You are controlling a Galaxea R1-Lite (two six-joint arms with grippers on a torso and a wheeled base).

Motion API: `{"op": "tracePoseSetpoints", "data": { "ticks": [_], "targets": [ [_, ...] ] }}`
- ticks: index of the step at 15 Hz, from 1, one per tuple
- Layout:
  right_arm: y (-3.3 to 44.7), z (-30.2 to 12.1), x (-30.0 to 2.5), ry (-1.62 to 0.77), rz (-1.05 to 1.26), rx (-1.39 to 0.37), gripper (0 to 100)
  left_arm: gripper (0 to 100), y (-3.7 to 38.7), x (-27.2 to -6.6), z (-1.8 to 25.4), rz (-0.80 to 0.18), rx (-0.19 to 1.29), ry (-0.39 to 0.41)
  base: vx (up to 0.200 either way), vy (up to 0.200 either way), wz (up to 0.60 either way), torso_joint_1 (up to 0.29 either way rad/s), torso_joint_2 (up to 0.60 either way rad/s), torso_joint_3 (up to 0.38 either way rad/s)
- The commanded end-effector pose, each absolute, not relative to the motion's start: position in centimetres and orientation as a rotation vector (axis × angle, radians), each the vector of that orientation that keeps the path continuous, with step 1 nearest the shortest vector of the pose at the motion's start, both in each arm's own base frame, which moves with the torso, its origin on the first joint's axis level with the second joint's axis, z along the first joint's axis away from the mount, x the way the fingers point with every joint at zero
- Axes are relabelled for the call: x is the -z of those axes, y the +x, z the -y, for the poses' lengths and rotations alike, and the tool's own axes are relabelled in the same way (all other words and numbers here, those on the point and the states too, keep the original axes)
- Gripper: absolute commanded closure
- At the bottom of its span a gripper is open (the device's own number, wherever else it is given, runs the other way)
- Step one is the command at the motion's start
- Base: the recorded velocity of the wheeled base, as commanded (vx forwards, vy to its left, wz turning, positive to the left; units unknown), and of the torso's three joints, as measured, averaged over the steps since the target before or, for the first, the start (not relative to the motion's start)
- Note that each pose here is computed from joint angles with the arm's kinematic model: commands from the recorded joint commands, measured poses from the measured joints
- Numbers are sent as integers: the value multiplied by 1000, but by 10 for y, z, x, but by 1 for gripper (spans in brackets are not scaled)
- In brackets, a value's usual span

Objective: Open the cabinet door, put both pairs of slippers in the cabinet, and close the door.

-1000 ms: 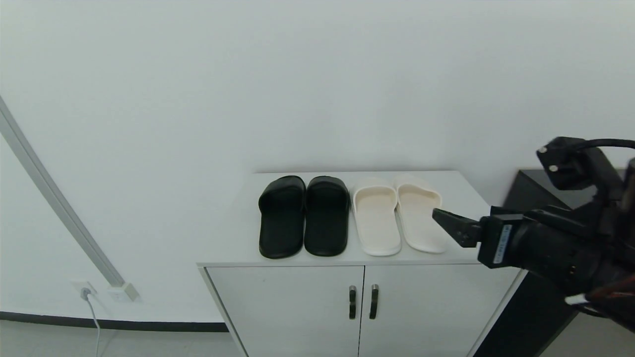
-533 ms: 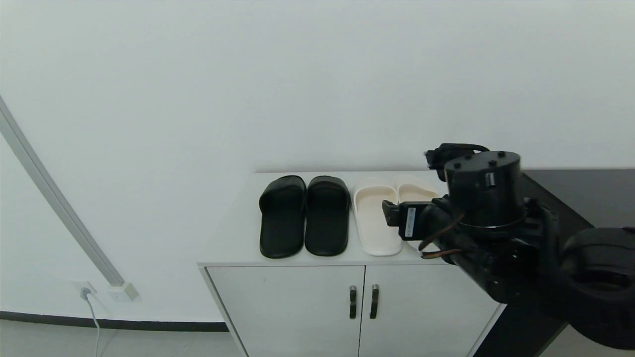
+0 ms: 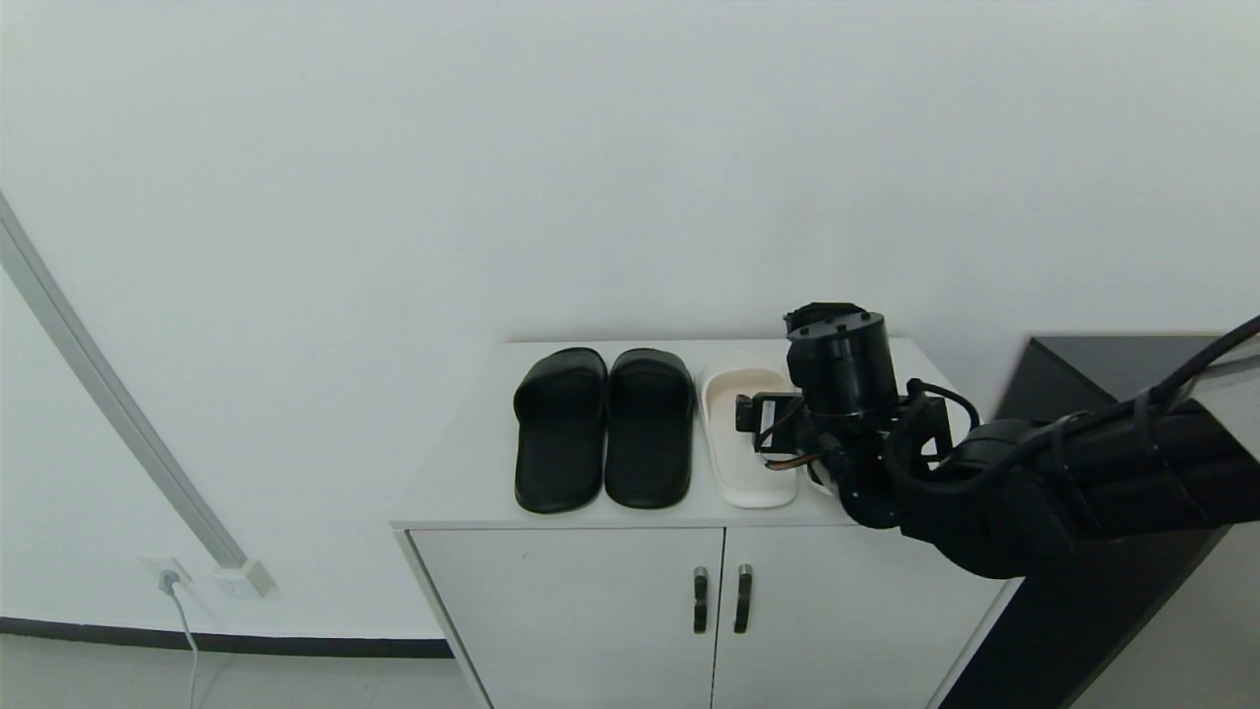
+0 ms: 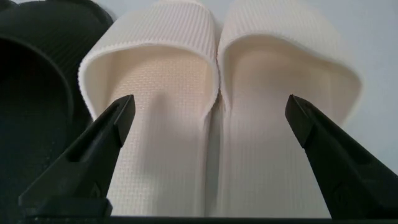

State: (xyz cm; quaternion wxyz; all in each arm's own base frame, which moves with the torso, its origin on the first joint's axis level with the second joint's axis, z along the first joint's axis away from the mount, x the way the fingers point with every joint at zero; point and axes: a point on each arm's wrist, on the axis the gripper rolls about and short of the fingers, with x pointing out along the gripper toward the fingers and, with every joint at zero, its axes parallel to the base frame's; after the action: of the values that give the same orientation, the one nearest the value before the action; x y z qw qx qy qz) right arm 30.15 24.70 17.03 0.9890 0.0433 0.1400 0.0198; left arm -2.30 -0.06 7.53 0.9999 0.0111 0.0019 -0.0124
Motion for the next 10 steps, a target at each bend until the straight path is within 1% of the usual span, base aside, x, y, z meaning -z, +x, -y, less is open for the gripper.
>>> {"op": "tracePoseSetpoints", "data": {
  "ticks": [1,3,5,10],
  "targets": [
    [319,-246,-157,78,-297,-17,0,100,-23,-75,1,-4,25,23,0,0,0,0,0,0],
    [330,-243,-158,76,-284,-46,0,100,-23,-75,1,-4,25,21,0,0,0,0,0,0],
    [341,-240,-157,62,-260,-39,0,100,-23,-75,1,-4,25,21,0,0,0,0,0,0],
    [363,-238,-143,30,-236,-40,0,100,-23,-75,1,-4,25,21,0,0,0,0,0,0]
  ]
}}
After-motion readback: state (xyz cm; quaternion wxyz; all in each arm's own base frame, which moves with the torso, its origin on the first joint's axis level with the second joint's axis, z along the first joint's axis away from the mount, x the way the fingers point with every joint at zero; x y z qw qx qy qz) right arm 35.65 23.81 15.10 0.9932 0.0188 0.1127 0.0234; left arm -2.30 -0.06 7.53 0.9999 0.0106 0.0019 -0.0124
